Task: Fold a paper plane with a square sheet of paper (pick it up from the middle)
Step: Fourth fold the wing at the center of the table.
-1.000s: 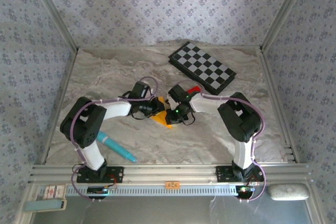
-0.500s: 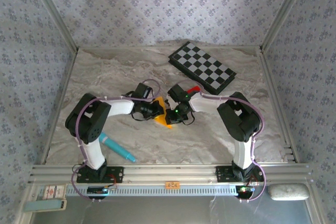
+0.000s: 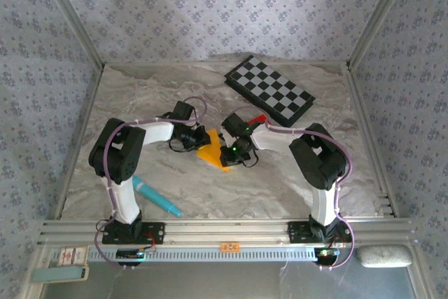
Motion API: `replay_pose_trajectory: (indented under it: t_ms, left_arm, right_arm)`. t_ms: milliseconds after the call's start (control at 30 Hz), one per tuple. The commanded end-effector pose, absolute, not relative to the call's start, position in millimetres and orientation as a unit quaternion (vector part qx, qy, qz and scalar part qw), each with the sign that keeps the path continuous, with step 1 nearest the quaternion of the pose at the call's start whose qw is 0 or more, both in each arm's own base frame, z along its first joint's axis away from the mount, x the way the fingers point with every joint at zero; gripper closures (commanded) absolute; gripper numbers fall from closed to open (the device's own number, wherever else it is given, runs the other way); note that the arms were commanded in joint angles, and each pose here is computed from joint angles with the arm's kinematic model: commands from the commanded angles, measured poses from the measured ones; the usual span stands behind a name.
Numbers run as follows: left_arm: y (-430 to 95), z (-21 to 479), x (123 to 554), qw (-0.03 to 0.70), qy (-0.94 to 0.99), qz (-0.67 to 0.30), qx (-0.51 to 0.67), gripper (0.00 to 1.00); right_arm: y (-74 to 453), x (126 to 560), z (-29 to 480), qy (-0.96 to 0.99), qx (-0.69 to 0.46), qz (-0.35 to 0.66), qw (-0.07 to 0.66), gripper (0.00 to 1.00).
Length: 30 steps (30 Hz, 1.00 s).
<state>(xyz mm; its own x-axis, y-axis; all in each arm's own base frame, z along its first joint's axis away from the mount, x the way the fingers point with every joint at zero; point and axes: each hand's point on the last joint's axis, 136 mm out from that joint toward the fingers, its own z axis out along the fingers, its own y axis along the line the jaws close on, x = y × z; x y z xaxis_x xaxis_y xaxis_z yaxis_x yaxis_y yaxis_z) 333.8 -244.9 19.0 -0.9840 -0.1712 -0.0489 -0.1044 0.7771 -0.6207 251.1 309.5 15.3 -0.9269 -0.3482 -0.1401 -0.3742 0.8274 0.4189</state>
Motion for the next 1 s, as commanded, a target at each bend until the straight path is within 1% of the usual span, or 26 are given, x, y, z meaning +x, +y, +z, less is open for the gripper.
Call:
replay_pose_trajectory:
  t_ms: [0,233,400,533,667,767,833,967]
  left_arm:
    - [-208.5,-3.4,353.0,0.071,0.957,-0.268,-0.089,0.89]
    - [-176.7,-11.4,376.3,0.081,0.959,-0.247,-0.11,0.89]
    - [-161.3,-5.3,393.4,0.095,0.955,-0.254,-0.122,0.88]
    - [-152.9,11.0,411.6,0.121,0.95,-0.257,-0.128,0.88]
    - [-152.0,46.8,423.7,0.161,0.94,-0.272,-0.129,0.88]
    - [-157.4,81.5,415.9,0.197,0.92,-0.308,-0.139,0.87]
    - [-159.8,94.0,404.1,0.209,0.912,-0.321,-0.146,0.87]
    - [-178.8,95.8,374.6,0.193,0.905,-0.349,-0.147,0.87]
  right_arm:
    - [241.4,220.1,-39.1,0.981,-0.173,0.079,-0.049,0.89]
    - [234.5,214.4,-41.0,0.981,-0.171,0.067,-0.062,0.89]
    - [233.8,213.4,-40.4,0.981,-0.169,0.067,-0.063,0.9]
    - [235.4,214.0,-39.7,0.981,-0.169,0.068,-0.062,0.9]
    - [239.3,215.8,-35.5,0.981,-0.167,0.079,-0.06,0.89]
    - [246.4,217.9,-28.7,0.98,-0.167,0.097,-0.055,0.89]
    - [249.9,220.3,-25.1,0.979,-0.167,0.106,-0.051,0.89]
    - [255.8,222.1,-19.4,0.977,-0.171,0.121,-0.047,0.88]
